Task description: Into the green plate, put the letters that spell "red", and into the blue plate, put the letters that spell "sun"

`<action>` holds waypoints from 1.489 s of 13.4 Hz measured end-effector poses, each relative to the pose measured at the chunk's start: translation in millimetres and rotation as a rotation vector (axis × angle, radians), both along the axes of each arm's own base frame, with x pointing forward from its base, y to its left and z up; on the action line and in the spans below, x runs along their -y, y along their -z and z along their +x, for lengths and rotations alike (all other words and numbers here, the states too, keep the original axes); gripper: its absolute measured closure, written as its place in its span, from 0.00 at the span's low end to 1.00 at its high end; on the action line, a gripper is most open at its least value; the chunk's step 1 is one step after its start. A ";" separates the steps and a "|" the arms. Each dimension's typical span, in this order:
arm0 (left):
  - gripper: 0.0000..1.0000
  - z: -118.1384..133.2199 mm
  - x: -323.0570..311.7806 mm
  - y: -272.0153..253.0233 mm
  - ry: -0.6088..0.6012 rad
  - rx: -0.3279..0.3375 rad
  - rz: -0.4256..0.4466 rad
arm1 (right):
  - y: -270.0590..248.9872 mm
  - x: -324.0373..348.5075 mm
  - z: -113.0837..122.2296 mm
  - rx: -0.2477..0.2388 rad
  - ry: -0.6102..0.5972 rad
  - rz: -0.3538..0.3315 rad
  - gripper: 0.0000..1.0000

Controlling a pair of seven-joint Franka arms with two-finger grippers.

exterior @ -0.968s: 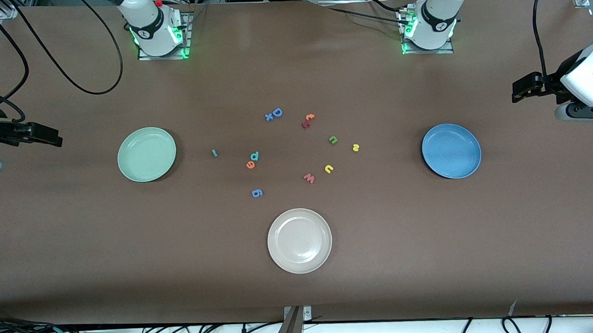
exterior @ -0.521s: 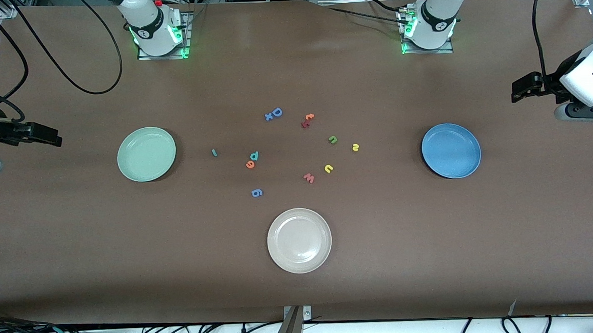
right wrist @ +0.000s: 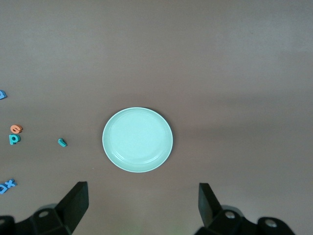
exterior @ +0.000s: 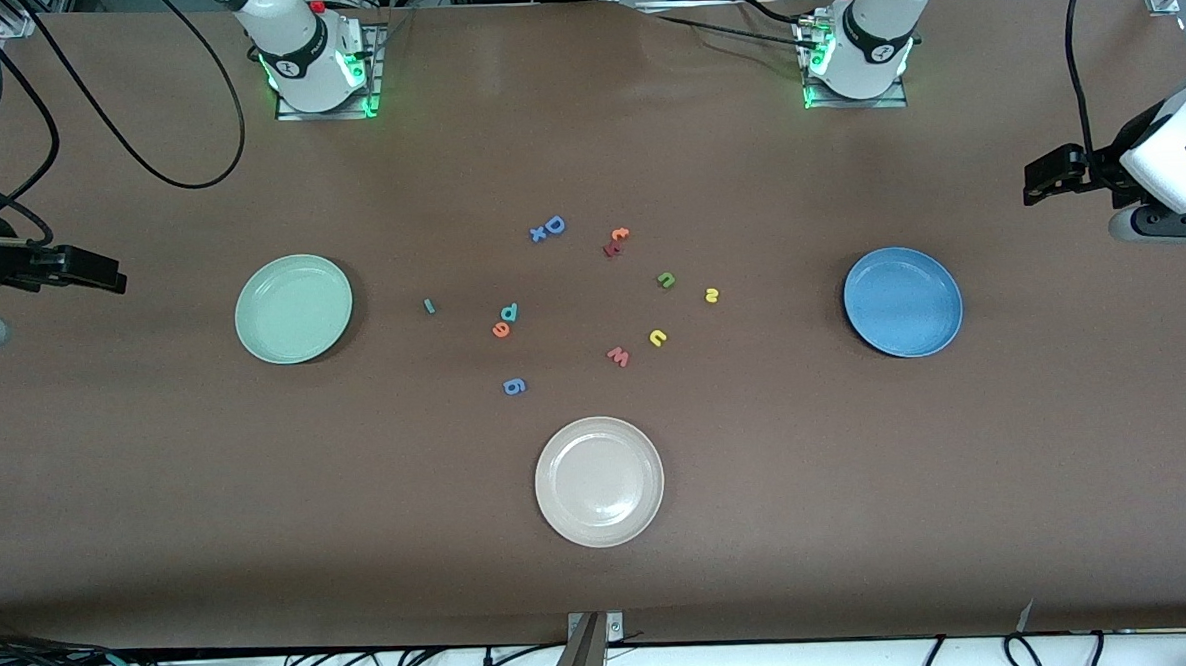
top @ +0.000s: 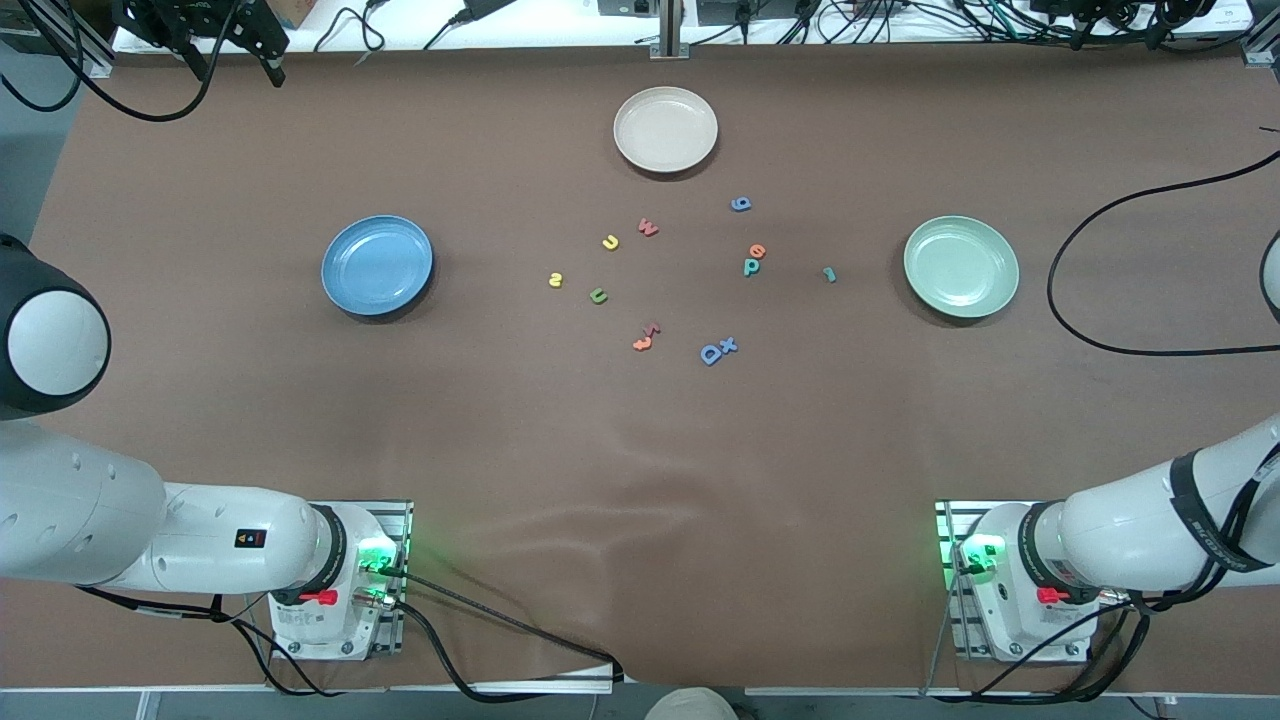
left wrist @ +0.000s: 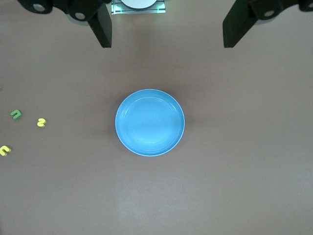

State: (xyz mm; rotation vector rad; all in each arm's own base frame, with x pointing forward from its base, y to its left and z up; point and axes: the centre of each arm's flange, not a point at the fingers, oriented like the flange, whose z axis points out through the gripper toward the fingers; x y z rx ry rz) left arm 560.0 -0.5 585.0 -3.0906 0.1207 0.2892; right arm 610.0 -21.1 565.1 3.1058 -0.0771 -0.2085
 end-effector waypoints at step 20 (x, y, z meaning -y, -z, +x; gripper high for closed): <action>0.00 0.0 0.0 0.0 0.001 0.000 0.000 | 0.4 6.1 0.1 0.001 0.000 0.000 0.00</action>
